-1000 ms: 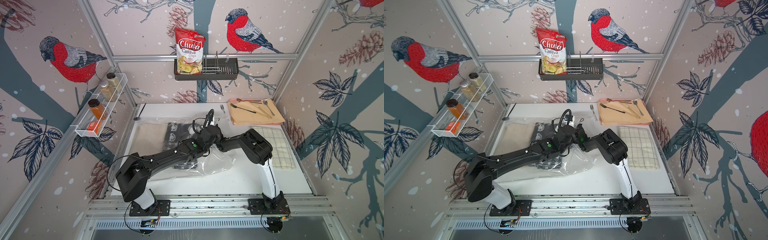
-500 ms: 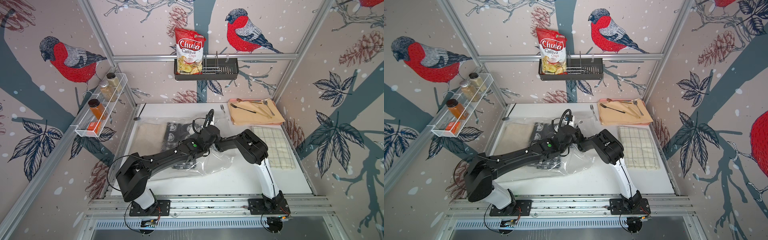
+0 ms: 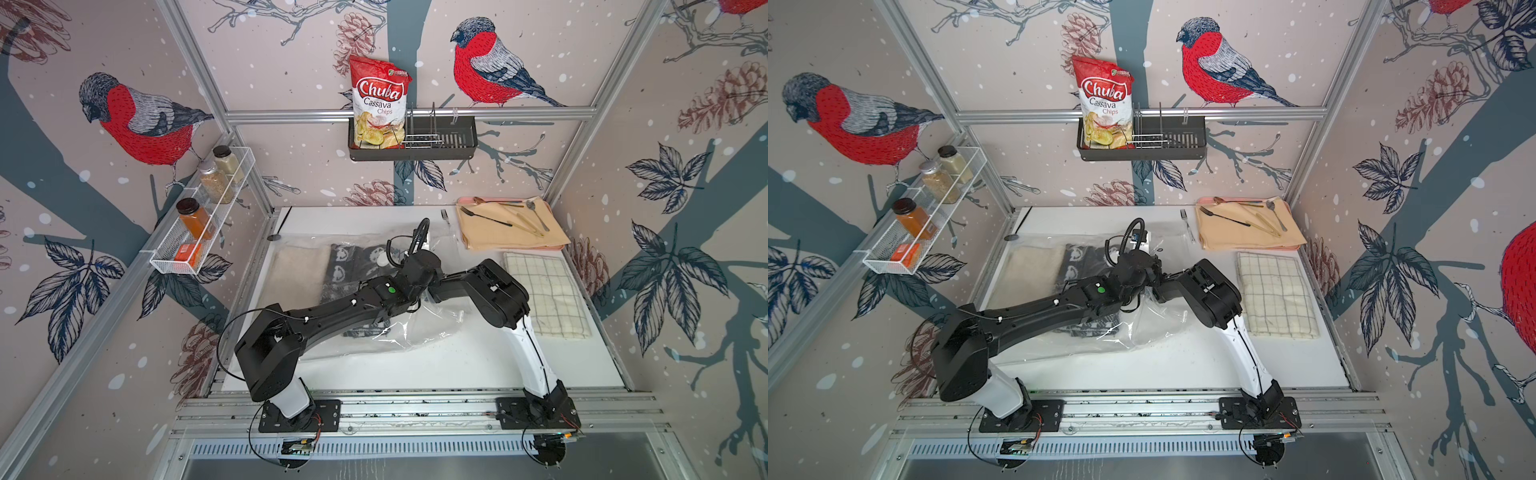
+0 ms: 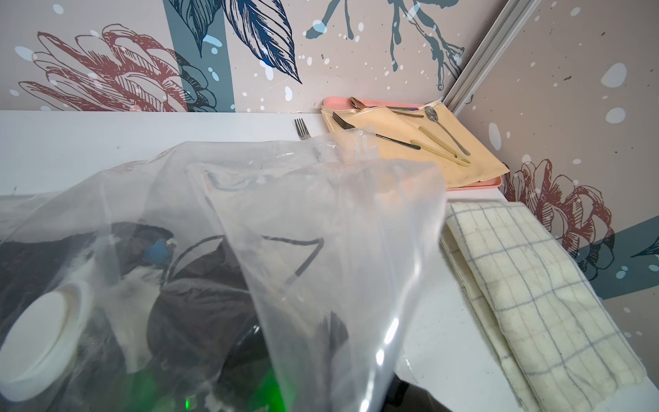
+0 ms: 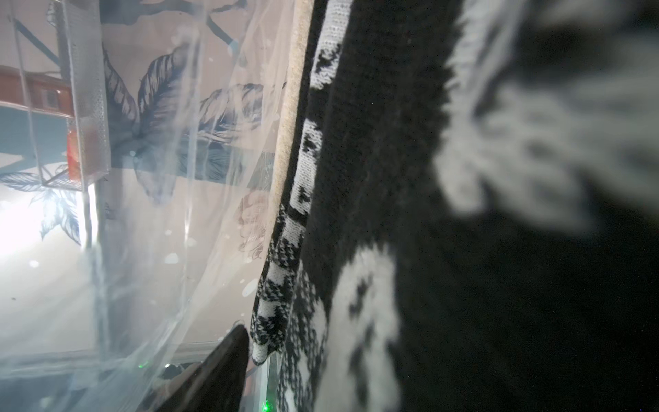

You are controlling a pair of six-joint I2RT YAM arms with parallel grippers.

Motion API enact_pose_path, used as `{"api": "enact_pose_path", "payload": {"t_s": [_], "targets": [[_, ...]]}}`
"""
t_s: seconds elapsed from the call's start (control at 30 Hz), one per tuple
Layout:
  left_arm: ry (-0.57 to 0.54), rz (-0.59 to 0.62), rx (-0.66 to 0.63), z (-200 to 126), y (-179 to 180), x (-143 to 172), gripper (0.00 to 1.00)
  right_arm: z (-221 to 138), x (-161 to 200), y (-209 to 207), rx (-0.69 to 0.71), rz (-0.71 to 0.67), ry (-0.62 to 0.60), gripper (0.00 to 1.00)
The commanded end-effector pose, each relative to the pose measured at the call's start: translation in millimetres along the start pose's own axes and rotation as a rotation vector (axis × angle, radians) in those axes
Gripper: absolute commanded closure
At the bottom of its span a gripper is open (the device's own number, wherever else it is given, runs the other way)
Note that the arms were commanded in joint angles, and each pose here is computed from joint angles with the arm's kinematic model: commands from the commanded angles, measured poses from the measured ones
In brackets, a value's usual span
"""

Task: Take the scarf out of the vacuum bag
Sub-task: Take out the scarf from the vacuum bag.

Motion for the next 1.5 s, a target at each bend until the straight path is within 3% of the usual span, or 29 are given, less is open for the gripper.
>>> {"api": "enact_pose_path", "payload": {"t_s": [0.0, 0.23, 0.4, 0.57, 0.87, 1.1, 1.17, 1.47], "targets": [[-0.056, -0.029, 0.077, -1.8, -11.8, -11.1, 1.00, 7.2, 19.5, -39.9, 0.189, 0.124, 0.028, 0.25], [-0.046, -0.028, 0.090, 1.2, -15.0, -8.8, 1.00, 22.7, 21.7, -40.9, 0.250, 0.100, 0.055, 0.25], [-0.046, -0.029, 0.093, 1.7, -16.5, -8.6, 1.00, 31.8, 24.5, -43.0, 0.379, 0.054, 0.072, 0.26], [-0.044, -0.029, 0.092, 2.4, -16.5, -7.9, 1.00, 35.6, 25.5, -46.0, 0.430, 0.042, 0.085, 0.32], [-0.046, -0.025, 0.086, 0.9, -16.2, -8.8, 1.00, 42.6, 30.0, -52.4, 0.424, 0.048, 0.131, 0.57], [-0.040, -0.021, 0.077, 1.1, -14.6, -5.8, 1.00, 39.2, 29.0, -54.6, 0.395, 0.064, 0.145, 0.92], [-0.037, -0.022, 0.074, 1.2, -13.7, -4.8, 1.00, 37.4, 28.8, -54.8, 0.392, 0.066, 0.143, 0.98], [-0.037, -0.017, 0.054, 0.0, -10.8, -2.1, 1.00, 33.0, 26.6, -53.0, 0.379, 0.071, 0.136, 1.00]]}}
Point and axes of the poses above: each gripper's point midway between its finger pads, its own z axis out along the fingers, its own y axis along the line the jaws close on, x = y × z, the point moved 10 cm from there along -z, back along the fingers, and after that the axes turned 8 degrees about z, right-handed, at the moved point
